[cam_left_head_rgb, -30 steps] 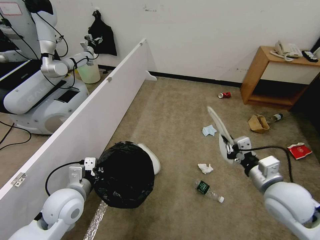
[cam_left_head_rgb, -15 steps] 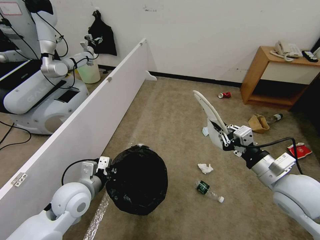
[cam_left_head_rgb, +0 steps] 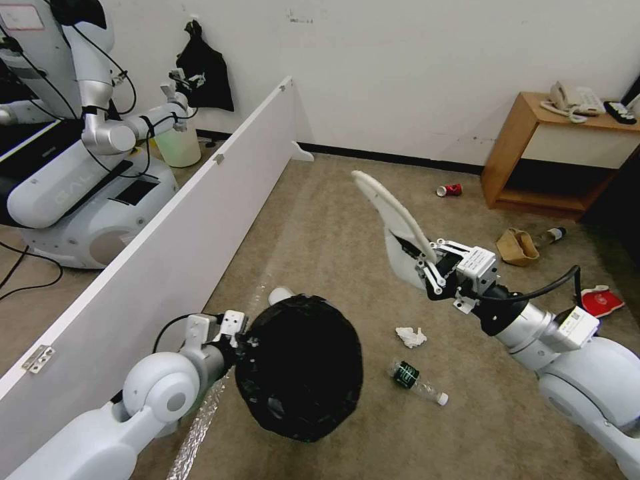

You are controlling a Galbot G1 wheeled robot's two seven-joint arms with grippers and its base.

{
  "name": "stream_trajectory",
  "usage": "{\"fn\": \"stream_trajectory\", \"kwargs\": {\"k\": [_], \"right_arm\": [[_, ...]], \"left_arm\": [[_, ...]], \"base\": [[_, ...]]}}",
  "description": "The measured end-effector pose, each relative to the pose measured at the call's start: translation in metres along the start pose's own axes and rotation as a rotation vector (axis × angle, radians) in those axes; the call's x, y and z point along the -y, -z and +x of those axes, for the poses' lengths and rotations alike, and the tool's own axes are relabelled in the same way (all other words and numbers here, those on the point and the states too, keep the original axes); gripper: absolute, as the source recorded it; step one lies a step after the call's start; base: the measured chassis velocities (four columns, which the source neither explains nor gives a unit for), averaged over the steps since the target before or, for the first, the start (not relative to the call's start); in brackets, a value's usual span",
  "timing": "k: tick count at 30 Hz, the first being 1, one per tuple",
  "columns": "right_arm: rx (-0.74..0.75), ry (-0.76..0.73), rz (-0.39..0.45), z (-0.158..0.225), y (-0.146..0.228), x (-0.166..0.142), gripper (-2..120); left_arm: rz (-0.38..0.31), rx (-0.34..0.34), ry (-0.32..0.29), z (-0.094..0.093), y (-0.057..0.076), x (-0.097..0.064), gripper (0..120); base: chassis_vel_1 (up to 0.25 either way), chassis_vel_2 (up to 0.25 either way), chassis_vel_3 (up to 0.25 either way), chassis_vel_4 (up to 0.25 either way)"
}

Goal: Pick up the trash bin, then pick up the garbage from the floor and place it into the trash bin.

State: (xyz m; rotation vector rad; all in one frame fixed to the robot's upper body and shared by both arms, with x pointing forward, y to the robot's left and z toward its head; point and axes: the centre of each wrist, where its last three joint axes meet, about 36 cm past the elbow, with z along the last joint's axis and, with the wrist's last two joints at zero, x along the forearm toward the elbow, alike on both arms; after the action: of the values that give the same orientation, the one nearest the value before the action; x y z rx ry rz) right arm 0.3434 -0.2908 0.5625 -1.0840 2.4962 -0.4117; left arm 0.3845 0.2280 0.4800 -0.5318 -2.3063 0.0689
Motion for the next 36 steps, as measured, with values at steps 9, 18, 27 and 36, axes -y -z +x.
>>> {"fn": "stream_trajectory", "kwargs": {"k": [9, 18, 27, 36], "right_arm": [[0.042, 0.106, -0.019, 0.001, 0.008, -0.005, 3], [0.054, 0.22, -0.043, 0.004, 0.003, -0.014, 3], [0.067, 0.296, -0.061, 0.004, -0.001, -0.022, 3], [0.081, 0.327, -0.089, 0.001, -0.011, -0.03, 3]], "left_arm": [[0.061, -0.027, -0.121, -0.027, 0.027, 0.033, 1], [0.072, -0.05, -0.167, -0.039, 0.04, 0.05, 1], [0.103, -0.088, -0.192, -0.049, 0.039, 0.061, 1], [0.131, -0.111, -0.198, -0.055, 0.035, 0.065, 1]], "base": [[0.0, 0.0, 0.0, 0.0], [0.0, 0.0, 0.0, 0.0], [0.0, 0.0, 0.0, 0.0], [0.0, 0.0, 0.0, 0.0]]}}
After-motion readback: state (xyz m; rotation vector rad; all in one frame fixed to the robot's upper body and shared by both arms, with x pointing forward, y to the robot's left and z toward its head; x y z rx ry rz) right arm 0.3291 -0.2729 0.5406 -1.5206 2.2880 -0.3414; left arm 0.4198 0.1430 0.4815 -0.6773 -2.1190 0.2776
